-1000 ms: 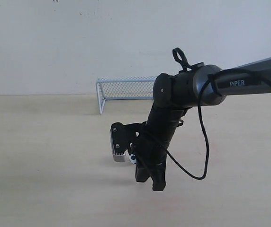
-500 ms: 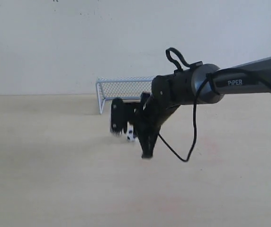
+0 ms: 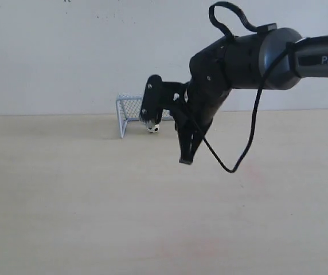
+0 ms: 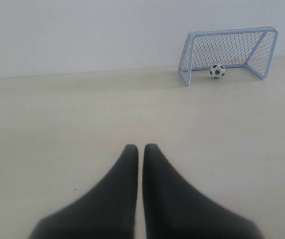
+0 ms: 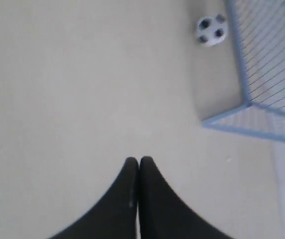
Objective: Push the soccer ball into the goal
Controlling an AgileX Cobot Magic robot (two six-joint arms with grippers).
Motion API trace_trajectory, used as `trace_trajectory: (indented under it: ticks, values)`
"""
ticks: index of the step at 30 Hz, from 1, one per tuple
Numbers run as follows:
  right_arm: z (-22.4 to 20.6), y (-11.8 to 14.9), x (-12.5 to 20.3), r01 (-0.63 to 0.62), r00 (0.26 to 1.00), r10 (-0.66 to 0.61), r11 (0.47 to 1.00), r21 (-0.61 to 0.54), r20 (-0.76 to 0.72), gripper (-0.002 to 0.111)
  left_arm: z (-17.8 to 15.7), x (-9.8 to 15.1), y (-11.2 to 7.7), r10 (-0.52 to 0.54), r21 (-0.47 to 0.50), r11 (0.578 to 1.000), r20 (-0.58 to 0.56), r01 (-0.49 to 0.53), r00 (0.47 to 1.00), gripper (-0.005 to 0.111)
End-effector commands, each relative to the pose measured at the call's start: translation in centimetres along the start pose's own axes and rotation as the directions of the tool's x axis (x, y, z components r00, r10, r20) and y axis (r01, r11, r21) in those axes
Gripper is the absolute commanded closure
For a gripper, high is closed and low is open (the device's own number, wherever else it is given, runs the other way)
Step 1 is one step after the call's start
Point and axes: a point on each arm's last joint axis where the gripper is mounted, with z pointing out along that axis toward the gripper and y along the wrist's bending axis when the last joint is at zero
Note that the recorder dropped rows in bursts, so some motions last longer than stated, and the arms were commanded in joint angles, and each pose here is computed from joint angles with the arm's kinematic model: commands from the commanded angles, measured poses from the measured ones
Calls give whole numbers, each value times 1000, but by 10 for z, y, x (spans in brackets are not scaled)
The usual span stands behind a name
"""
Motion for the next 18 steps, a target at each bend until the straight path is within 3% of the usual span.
trace_trajectory:
  ticks: [1,8,18]
  values:
    - [7,27,20,-47,991,29,989,-142,-127,108,0,1,0,6,-4,1000,-3,-6,1000,102]
    - [-8,61,40,-197,965,131,934,-298,-228,108,0,1,0,6,-4,1000,-3,-6,1000,102]
    - [-44,75,27,-403,915,343,778,-481,-212,108,0,1,0,6,-4,1000,-3,-6,1000,102]
